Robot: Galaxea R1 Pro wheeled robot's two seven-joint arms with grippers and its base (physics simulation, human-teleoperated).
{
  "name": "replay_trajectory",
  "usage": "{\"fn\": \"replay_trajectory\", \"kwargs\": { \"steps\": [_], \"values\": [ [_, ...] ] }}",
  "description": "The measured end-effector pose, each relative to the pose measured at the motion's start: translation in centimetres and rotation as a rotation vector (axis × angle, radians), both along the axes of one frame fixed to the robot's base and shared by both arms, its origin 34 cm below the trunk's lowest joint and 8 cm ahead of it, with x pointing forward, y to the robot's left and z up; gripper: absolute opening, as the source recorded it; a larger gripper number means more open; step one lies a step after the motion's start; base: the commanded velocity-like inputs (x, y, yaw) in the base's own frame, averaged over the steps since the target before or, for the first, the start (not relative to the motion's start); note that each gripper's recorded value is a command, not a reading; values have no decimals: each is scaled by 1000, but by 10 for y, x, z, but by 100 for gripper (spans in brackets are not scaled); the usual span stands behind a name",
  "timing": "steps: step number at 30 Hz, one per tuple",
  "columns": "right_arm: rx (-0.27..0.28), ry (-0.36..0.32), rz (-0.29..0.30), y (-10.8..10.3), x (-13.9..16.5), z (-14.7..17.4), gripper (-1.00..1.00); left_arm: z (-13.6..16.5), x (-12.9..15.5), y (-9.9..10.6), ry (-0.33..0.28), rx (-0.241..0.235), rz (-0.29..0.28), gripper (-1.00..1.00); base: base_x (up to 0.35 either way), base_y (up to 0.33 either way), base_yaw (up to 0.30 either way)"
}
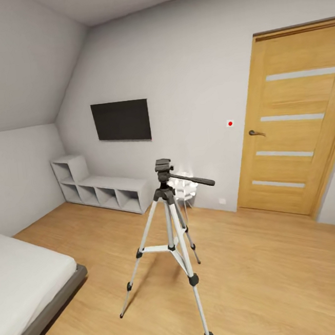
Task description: Attach the digital camera to the camera tripod in the bedroom.
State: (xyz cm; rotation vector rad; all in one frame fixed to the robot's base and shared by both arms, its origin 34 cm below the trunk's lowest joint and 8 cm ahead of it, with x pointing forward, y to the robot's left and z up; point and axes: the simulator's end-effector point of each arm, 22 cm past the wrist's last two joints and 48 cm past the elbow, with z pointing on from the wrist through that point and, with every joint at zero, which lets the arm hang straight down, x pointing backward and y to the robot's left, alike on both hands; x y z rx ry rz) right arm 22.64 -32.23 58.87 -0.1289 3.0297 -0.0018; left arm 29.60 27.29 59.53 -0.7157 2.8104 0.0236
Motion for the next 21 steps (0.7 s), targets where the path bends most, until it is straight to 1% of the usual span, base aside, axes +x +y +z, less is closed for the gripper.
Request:
{"fn": "replay_trajectory", "kwargs": {
  "steps": [5, 15, 21],
  "values": [
    [-1, 1, -1, 0, 0, 0, 100, 0, 0, 1, 0, 1, 1, -100, 63, -42, 118],
    [-1, 0, -3, -1, 0, 0, 100, 0, 0, 1, 0, 2, 2, -100, 9, -6, 235],
    [-1, -1, -4, -1, 0, 0, 100, 0, 0, 1, 0, 2, 2, -100, 1, 0, 67]
  ]
}}
